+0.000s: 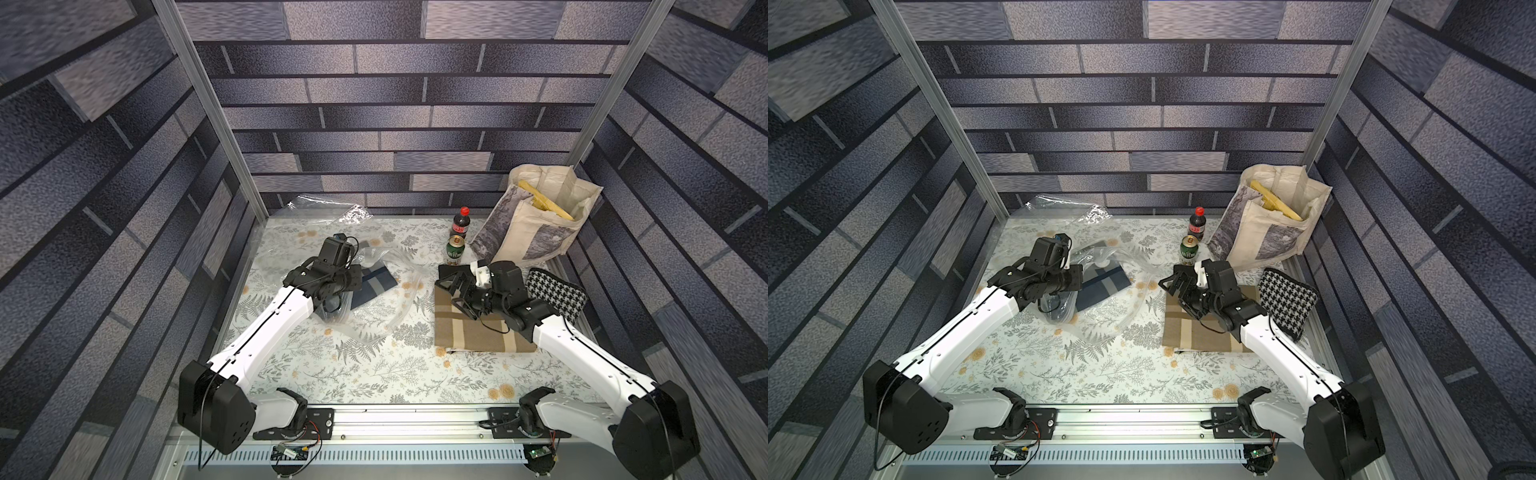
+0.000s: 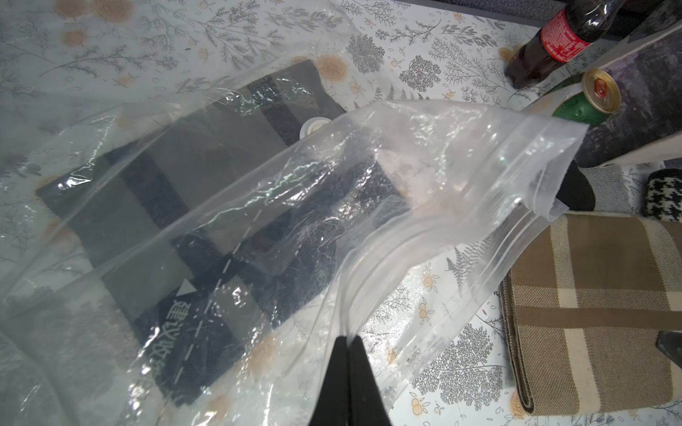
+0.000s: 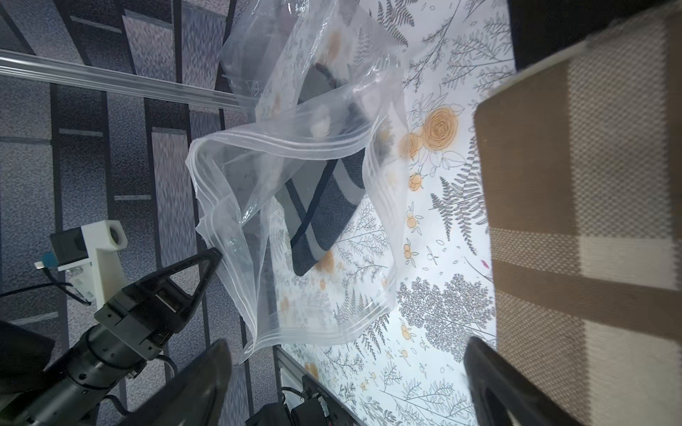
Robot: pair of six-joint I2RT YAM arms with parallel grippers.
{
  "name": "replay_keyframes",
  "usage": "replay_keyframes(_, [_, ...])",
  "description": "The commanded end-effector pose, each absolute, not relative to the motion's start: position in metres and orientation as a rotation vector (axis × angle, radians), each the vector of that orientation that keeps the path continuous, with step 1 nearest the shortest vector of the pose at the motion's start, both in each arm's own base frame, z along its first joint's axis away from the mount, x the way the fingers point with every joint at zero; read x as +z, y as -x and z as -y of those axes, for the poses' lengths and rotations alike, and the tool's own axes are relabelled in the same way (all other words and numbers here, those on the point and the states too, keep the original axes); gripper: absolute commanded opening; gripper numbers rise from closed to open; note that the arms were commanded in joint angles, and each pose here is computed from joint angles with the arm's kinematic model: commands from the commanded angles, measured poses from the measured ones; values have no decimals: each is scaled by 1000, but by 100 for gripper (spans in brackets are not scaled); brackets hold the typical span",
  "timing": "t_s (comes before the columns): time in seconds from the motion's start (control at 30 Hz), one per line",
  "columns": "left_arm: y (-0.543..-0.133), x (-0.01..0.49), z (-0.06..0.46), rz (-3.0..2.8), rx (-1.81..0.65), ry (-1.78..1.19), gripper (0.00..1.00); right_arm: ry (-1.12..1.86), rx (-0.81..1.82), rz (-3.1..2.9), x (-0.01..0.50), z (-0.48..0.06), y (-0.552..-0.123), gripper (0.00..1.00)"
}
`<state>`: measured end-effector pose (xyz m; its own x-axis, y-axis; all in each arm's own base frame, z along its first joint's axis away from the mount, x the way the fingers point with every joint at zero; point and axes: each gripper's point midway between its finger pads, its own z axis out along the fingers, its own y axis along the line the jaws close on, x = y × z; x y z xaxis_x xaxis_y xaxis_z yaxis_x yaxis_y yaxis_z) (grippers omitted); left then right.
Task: Take the scarf out of the vacuum bag
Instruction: Take out the scarf from the vacuum bag.
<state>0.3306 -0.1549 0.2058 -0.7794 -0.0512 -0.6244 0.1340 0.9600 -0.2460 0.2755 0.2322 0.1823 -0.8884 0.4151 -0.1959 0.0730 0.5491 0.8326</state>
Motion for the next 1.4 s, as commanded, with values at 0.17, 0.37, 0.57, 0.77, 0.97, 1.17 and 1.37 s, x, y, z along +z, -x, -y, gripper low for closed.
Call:
replay_keyframes(0.17, [-333,222,163,-2400,-362,-107,1,-316,1366,-2316,192,-313,-293,100])
replay_keyframes(0.37, [-327,227,162,-2395,-365,-121,0,-258,1438,-2314,186,-362,-300,100])
replay_keyframes(0.57, [-320,228,159,-2394,-353,-132,1,-335,1446,-2324,171,-381,-311,100])
replay_keyframes(0.77, [-317,227,156,-2396,-336,-144,2,-482,1482,-2315,150,-386,-316,100])
replay_keyframes(0.97, [-317,226,155,-2399,-320,-150,4,-529,1472,-2336,133,-388,-314,100])
replay_keyframes(1.17, [-317,225,154,-2401,-312,-157,3,-581,1449,-2355,119,-388,-314,100])
replay_keyframes(1.37, [-316,224,152,-2401,-291,-162,3,-622,1439,-2346,118,-398,-305,100])
